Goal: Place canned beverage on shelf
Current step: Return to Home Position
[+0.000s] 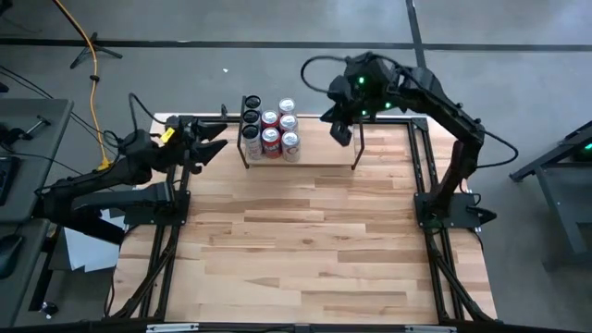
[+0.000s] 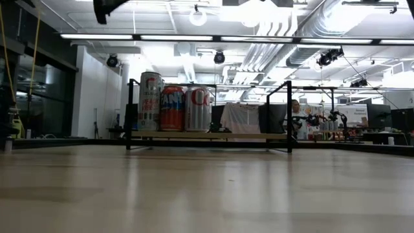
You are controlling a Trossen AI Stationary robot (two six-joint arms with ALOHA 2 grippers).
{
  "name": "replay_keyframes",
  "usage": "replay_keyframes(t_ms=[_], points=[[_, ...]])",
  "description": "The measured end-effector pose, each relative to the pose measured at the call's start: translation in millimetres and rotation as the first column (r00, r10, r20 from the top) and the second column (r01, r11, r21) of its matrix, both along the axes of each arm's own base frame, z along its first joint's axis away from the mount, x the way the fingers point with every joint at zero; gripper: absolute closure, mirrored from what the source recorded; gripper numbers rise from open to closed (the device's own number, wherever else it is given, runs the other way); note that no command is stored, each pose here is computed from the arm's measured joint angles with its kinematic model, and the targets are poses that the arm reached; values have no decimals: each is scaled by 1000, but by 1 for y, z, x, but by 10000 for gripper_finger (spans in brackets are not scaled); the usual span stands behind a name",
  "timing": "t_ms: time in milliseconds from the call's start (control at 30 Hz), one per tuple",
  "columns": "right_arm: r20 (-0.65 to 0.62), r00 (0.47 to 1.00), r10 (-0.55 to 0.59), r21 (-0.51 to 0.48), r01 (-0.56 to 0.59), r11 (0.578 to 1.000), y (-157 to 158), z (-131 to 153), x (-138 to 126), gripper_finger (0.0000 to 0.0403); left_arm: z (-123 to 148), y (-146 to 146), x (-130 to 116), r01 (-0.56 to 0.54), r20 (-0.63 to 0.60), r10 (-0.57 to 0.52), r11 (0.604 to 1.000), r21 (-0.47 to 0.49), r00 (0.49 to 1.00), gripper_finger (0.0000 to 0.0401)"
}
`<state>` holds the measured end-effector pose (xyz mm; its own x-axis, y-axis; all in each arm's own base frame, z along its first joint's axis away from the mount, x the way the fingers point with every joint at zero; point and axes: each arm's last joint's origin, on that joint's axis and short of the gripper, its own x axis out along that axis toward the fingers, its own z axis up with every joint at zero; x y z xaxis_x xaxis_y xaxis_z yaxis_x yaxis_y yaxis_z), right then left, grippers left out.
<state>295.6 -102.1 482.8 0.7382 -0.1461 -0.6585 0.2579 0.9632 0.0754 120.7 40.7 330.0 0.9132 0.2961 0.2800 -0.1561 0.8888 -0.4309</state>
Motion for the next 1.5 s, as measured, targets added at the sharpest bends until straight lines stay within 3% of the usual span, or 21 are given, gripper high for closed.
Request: replay_keyframes(t_ms=[167, 300, 567, 867, 1100, 1267, 1500], points=[[-74, 994, -83, 12, 84, 996, 19, -19, 1, 403, 2, -6, 0, 45, 20, -46, 999, 10, 999, 79], [-68, 982, -176, 78, 181, 980, 34, -45, -16, 403, 1, -12, 5, 87, -1, -87, 996, 33, 996, 82], [156, 948, -277, 223, 239, 945, 55, -64, -74, 403, 1, -19, 14, 115, -10, -114, 990, 86, 993, 82], [281, 936, -214, 193, 164, 967, 76, -57, -136, 403, -1, -20, 18, 62, -24, -61, 996, 67, 998, 82], [286, 946, -150, 155, 108, 982, 79, -56, -154, 403, -2, -18, 18, 18, -27, -16, 998, 52, 1000, 88], [282, 953, -105, 201, 49, 978, 81, -56, -152, 403, -5, -21, 24, 54, -53, -51, 997, 56, 997, 160], [267, 960, -78, 239, 13, 971, 82, -58, -147, 403, -13, -34, 22, 160, -166, -140, 980, 115, 976, 376]])
